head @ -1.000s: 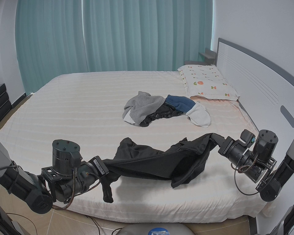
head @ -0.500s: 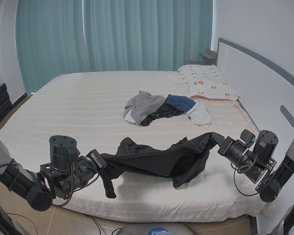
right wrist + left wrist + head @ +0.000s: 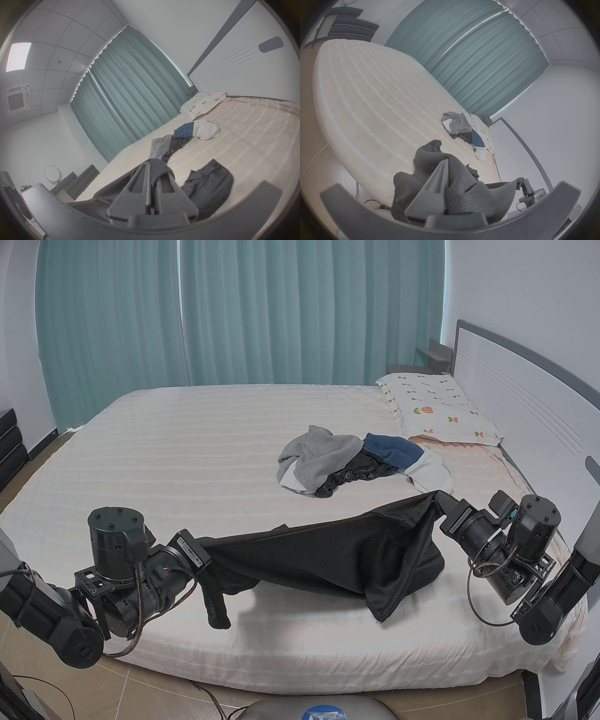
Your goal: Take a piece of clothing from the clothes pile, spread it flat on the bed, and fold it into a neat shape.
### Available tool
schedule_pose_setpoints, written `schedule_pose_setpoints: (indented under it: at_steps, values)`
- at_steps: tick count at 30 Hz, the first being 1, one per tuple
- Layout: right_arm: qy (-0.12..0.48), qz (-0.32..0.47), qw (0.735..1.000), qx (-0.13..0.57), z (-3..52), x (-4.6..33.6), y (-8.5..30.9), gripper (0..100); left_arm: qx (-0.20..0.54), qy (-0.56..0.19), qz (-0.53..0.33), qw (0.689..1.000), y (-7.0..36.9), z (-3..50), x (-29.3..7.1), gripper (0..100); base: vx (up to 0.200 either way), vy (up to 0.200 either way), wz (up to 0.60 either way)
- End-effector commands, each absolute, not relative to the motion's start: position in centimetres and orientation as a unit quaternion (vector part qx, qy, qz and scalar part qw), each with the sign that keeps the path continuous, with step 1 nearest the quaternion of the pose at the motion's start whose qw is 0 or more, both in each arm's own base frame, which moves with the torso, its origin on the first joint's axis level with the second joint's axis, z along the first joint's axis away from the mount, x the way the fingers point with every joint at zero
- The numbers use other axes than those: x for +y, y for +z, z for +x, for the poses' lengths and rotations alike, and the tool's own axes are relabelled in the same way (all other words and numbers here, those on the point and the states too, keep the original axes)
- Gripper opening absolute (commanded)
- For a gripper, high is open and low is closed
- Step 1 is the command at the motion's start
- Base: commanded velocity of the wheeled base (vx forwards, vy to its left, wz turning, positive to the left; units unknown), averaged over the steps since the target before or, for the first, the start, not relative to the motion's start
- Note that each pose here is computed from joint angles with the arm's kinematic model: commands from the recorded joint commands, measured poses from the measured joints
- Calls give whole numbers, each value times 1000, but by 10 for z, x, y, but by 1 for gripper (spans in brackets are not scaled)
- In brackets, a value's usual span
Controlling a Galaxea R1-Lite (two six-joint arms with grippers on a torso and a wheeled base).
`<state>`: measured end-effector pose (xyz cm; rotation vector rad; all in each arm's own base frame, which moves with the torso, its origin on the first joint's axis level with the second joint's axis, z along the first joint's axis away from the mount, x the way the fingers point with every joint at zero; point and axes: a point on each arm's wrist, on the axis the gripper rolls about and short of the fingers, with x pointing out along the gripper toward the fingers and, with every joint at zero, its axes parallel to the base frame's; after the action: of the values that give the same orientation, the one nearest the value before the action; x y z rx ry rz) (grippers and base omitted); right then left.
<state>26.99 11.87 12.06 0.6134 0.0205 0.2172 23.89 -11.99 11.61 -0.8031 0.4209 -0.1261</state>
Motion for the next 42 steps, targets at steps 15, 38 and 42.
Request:
schedule_pose_setpoints:
  at_steps: [15,38,42]
  values:
    - [118,315,942,-5,272,123,122,0,191,-65,-394,897,124,235,-116,0,0,200,0]
    - [129,350,928,-12,268,122,131,0,191,-67,-394,897,124,233,-116,0,0,200,0]
    - [129,352,927,-12,268,122,131,0,190,-68,-394,897,125,233,-116,0,0,200,0]
